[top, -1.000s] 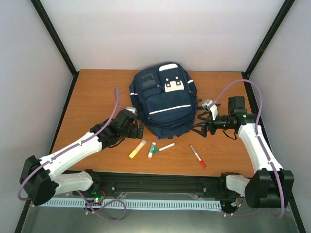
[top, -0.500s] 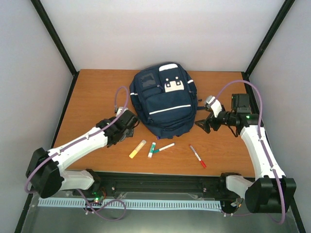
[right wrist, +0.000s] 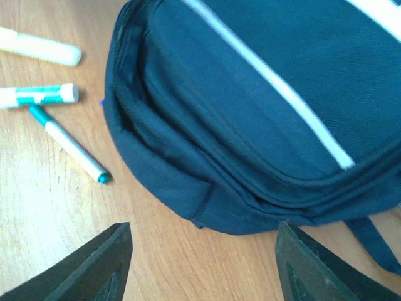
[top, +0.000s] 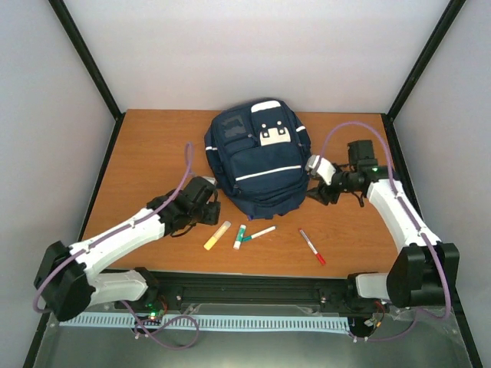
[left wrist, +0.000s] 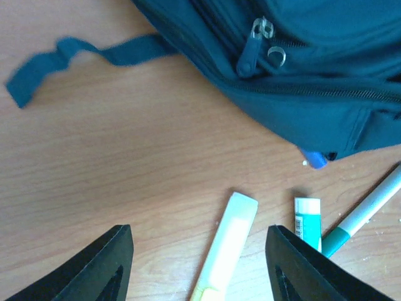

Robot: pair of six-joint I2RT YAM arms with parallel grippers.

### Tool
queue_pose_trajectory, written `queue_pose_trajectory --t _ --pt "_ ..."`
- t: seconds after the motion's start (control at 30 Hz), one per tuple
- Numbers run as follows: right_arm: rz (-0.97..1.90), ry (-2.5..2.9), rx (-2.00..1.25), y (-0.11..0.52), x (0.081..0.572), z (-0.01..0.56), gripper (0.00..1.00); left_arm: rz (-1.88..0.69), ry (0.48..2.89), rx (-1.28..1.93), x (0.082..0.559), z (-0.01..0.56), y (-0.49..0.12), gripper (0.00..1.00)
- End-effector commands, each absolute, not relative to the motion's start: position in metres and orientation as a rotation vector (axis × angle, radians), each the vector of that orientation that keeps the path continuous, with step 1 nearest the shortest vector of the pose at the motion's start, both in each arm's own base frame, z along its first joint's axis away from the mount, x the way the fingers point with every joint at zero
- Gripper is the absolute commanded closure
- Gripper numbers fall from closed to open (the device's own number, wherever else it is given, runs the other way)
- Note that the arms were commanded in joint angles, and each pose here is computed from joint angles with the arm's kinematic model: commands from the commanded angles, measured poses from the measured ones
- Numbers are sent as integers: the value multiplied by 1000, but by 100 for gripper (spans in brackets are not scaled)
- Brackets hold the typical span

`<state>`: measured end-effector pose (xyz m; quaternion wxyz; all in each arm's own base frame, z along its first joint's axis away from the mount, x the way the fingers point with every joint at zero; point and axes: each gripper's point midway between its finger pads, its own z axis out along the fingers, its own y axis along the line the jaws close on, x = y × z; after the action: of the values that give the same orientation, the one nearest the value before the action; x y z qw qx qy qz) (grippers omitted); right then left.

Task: Pack the student bag
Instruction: Pick up the stationery from the center of the board.

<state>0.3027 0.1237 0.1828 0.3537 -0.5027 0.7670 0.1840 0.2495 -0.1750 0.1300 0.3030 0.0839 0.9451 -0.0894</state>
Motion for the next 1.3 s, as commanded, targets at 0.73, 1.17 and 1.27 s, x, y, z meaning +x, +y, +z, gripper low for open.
queue_pose_trajectory --t 0.73,1.17,1.27 --pt "392 2057 -1324 180 331 127 50 -18 2790 408 223 40 -202 43" --pt "363 2052 -1336 176 327 126 50 76 2869 456 217 23 -206 59" --pt "262 1982 -1383 173 338 130 49 91 2878 465 214 22 -205 60"
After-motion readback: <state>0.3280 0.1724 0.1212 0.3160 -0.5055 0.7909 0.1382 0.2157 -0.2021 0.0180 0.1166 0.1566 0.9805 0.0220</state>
